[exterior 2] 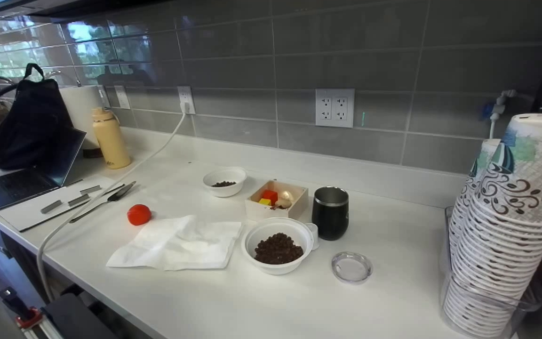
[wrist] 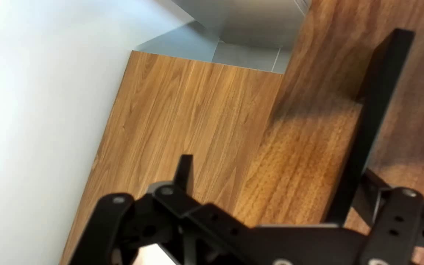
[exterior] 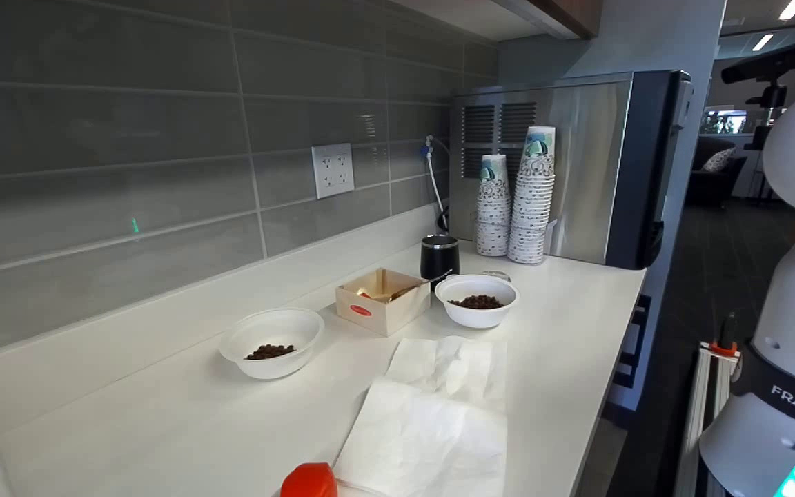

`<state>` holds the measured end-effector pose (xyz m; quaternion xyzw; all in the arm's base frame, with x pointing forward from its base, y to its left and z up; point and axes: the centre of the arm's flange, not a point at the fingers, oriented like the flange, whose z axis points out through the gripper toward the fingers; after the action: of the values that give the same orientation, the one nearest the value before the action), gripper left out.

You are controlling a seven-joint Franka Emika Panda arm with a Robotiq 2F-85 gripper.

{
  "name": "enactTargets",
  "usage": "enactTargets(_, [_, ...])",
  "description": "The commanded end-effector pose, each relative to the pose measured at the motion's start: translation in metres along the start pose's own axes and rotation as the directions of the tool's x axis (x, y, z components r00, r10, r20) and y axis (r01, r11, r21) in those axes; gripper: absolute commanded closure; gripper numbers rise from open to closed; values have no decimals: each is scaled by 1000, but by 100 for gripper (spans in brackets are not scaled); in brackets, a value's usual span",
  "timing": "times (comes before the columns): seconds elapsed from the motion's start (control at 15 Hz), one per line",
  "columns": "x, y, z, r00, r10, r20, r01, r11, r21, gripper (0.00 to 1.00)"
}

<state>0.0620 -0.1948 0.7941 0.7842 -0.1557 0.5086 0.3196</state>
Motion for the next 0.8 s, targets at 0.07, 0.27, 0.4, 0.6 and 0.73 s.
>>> enactTargets(0.07, [-27,13,-26,1000,-20,24,21,998,-57,0])
enactTargets(0.27, [-33,19,-40,1000,-16,23,18,997,-78,0])
enactTargets(0.4, [-38,21,-48,1000,-14,24,16,996,-83,0])
enactTargets(0.6, [-45,23,-58,1000,-15,27,17,996,-90,0])
enactTargets(0.73, [-48,22,-64,999,-15,28,18,995,-94,0])
